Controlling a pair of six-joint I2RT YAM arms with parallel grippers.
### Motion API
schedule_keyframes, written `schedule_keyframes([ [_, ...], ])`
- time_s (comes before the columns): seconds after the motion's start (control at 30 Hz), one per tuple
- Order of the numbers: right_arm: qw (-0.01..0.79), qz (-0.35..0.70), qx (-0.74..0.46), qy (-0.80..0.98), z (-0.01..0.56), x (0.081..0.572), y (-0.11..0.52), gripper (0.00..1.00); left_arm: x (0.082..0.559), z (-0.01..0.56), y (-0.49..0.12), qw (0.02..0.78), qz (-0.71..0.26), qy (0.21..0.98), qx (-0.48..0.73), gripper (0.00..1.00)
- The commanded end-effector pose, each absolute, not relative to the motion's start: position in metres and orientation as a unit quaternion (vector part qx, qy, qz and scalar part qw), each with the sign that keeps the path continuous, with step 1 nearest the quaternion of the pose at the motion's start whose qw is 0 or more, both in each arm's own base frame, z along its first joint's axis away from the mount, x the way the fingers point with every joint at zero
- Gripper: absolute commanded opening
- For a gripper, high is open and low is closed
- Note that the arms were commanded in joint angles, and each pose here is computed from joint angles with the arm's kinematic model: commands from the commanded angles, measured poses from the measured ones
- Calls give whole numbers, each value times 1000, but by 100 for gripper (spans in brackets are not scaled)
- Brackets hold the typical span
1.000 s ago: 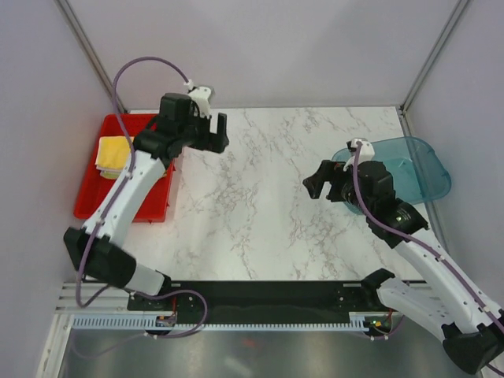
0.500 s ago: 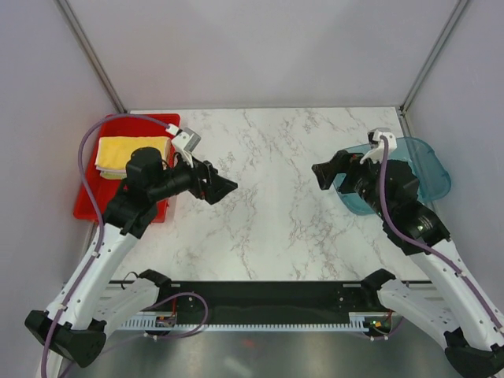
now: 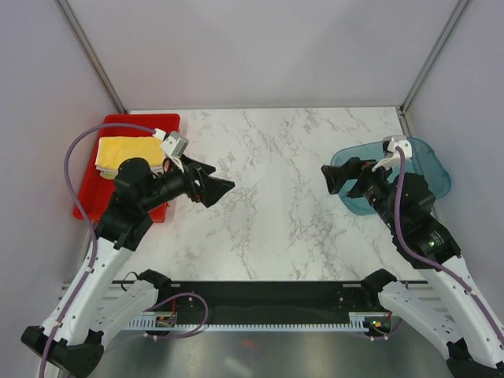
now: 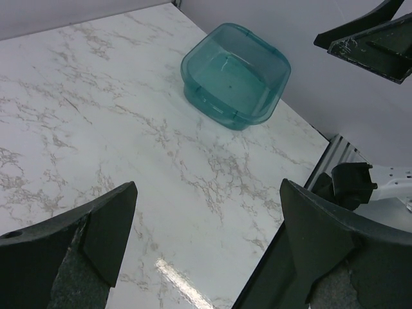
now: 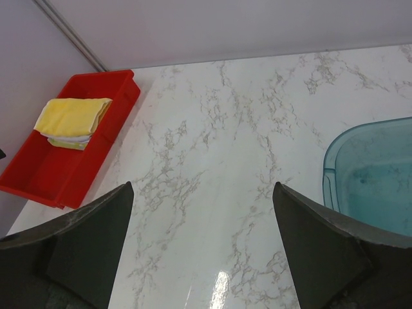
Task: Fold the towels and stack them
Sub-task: Neatly place the folded towel into the bin
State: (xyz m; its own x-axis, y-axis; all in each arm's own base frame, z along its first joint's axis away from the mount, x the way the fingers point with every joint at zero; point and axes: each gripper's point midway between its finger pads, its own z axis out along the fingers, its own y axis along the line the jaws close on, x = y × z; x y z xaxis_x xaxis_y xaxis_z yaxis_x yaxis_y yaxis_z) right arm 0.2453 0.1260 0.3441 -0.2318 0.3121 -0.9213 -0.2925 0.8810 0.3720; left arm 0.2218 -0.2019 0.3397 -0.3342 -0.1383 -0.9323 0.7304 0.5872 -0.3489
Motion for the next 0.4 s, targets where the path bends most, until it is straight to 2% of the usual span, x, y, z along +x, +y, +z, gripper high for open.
schedule_keyframes([
  [0.0,636,240,9,733,351,244,121,98,217,370,-197,571,-410,684,195,100],
  [0.37,640,241,18,729,351,240,117,98,212,369,-193,571,-402,687,197,100],
])
